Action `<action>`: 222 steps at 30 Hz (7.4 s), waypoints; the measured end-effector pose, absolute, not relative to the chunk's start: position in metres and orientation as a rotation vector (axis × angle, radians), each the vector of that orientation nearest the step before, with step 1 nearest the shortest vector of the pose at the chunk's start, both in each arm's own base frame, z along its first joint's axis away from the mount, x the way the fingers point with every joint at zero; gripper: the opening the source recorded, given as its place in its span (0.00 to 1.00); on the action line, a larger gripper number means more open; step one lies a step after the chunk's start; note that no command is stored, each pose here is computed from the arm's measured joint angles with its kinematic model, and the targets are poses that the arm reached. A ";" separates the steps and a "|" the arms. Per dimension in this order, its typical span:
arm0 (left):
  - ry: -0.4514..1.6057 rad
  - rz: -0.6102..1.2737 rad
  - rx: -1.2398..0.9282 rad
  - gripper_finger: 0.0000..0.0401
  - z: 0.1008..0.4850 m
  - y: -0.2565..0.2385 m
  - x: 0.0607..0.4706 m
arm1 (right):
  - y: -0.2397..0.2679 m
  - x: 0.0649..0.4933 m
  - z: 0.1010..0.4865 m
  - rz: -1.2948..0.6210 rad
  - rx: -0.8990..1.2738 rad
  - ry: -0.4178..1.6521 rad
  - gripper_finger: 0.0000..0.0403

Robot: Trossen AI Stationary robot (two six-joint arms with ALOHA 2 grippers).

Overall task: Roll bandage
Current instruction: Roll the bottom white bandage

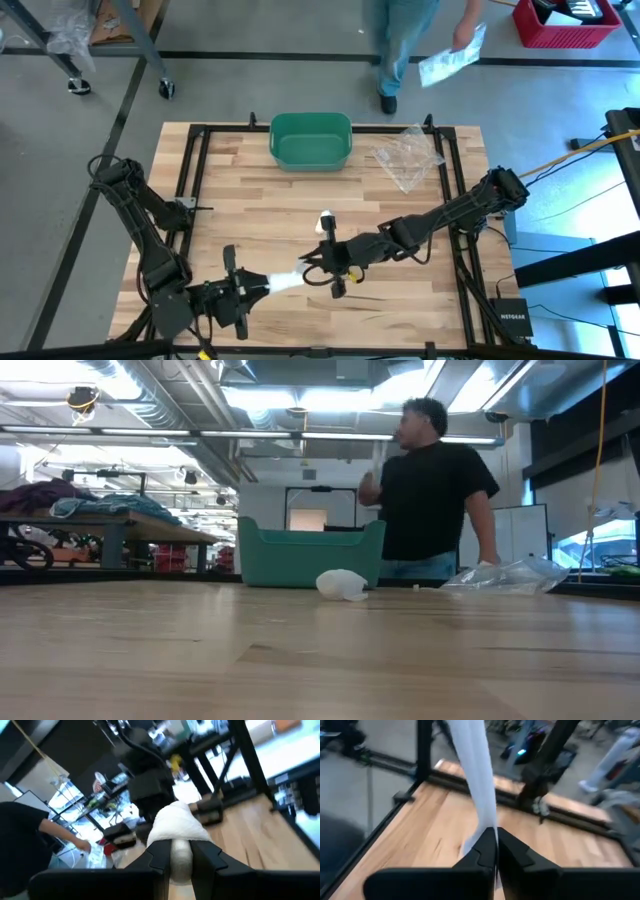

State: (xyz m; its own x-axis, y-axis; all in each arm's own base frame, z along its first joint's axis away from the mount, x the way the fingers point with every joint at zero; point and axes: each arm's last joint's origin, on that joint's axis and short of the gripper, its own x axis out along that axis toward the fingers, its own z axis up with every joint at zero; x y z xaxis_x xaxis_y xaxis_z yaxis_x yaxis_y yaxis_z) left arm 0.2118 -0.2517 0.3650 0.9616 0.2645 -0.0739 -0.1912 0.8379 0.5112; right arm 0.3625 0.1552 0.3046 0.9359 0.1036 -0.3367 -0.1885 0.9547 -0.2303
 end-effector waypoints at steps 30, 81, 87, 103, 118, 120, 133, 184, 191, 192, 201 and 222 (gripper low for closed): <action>0.299 0.411 0.803 0.10 0.339 -0.235 0.232 | 0.198 0.362 0.369 0.053 -0.363 0.035 0.06; 0.429 0.120 1.638 0.10 0.326 -0.244 0.243 | 0.153 0.379 0.341 0.337 0.205 0.415 0.59; 0.417 0.107 1.600 0.10 0.326 -0.244 0.243 | 0.153 0.379 0.340 0.347 0.174 0.418 0.65; 0.365 0.212 1.092 0.10 0.326 -0.240 0.247 | 0.158 0.390 0.339 0.353 -0.004 0.283 0.67; 0.323 0.276 0.781 0.10 0.326 -0.236 0.251 | 0.165 0.380 0.346 0.370 -0.091 0.268 0.67; 0.320 0.289 0.743 0.10 0.327 -0.234 0.253 | 0.165 0.379 0.344 0.378 -0.160 0.276 0.67; 0.298 0.349 0.683 0.10 0.332 -0.229 0.253 | 0.159 0.360 0.353 0.212 -0.372 0.348 0.67; 0.266 0.323 0.648 0.10 0.342 -0.233 0.238 | 0.188 0.311 0.347 0.119 -0.370 0.396 0.67; 0.219 0.260 0.462 0.10 0.352 -0.235 0.227 | 0.172 0.325 0.303 0.086 -0.284 0.321 0.67; 0.216 0.252 0.446 0.10 0.351 -0.237 0.225 | 0.171 0.326 0.300 0.096 -0.263 0.308 0.67; 0.202 0.210 0.400 0.10 0.349 -0.250 0.215 | 0.170 0.326 0.292 0.135 -0.172 0.255 0.67; 0.206 0.223 0.414 0.10 0.349 -0.246 0.218 | 0.169 0.326 0.292 0.131 -0.154 0.252 0.67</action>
State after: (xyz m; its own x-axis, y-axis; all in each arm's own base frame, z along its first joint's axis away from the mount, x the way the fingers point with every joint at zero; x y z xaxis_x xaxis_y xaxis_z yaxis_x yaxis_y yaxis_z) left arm 0.2182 -0.2465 0.3487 0.9548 0.2551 -0.1523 -0.1716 0.8920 0.4182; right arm 0.3262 0.1694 0.2918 0.9600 0.1093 -0.2577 -0.1479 0.9797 -0.1352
